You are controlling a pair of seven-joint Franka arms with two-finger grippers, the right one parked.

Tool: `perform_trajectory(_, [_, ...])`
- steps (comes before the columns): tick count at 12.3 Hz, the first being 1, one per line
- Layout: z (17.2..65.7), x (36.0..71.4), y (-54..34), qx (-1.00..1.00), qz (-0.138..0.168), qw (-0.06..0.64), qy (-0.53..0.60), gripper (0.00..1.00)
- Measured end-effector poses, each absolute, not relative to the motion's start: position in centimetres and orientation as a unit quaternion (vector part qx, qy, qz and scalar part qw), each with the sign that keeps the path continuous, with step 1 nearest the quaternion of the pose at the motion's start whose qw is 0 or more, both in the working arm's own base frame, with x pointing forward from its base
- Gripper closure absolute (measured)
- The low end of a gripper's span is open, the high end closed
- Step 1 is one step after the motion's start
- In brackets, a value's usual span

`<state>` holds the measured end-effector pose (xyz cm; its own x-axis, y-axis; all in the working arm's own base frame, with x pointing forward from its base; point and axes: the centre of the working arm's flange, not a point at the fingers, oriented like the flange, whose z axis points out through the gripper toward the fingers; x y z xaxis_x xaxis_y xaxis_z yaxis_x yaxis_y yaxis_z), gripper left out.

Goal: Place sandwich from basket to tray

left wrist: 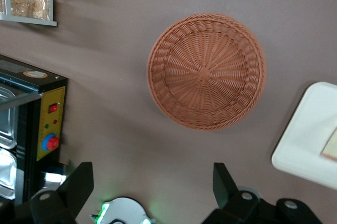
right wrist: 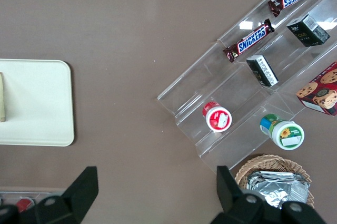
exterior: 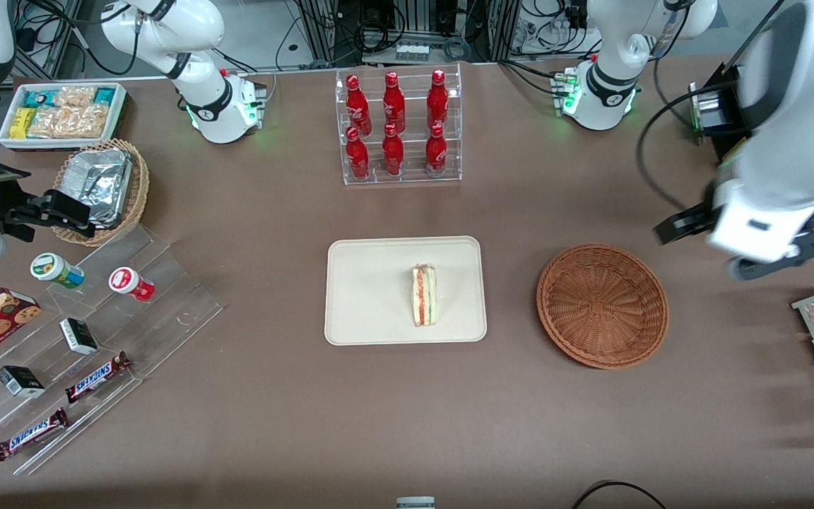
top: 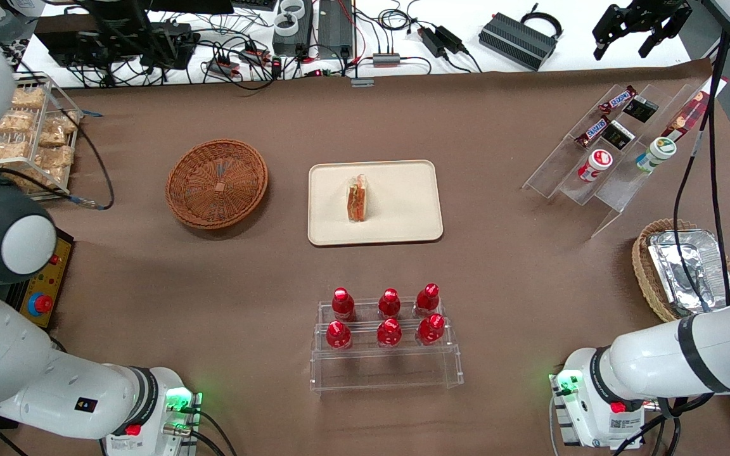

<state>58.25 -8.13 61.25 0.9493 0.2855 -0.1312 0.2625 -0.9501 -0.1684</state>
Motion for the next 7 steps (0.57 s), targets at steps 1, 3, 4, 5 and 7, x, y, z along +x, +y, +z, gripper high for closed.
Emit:
perform_trajectory(1, [62.1, 57.3, -5.5, -0.988, 0.082, 0.059, -0.121, 0.0])
perform_trajectory(3, [63.7, 54.4, -0.5, -0.991, 0.087, 0.036, -0.092, 0.0])
perform_trajectory(4, [64.4, 52.8, 1.8, -0.993, 0.087, 0.027, -0.081, 0.0])
perform_trajectory(5, [64.9, 51.4, 4.1, -0.993, 0.086, 0.02, -0.074, 0.0])
perform_trajectory(7, [65.6, 49.8, 6.4, -0.995, 0.08, 0.005, -0.062, 0.0])
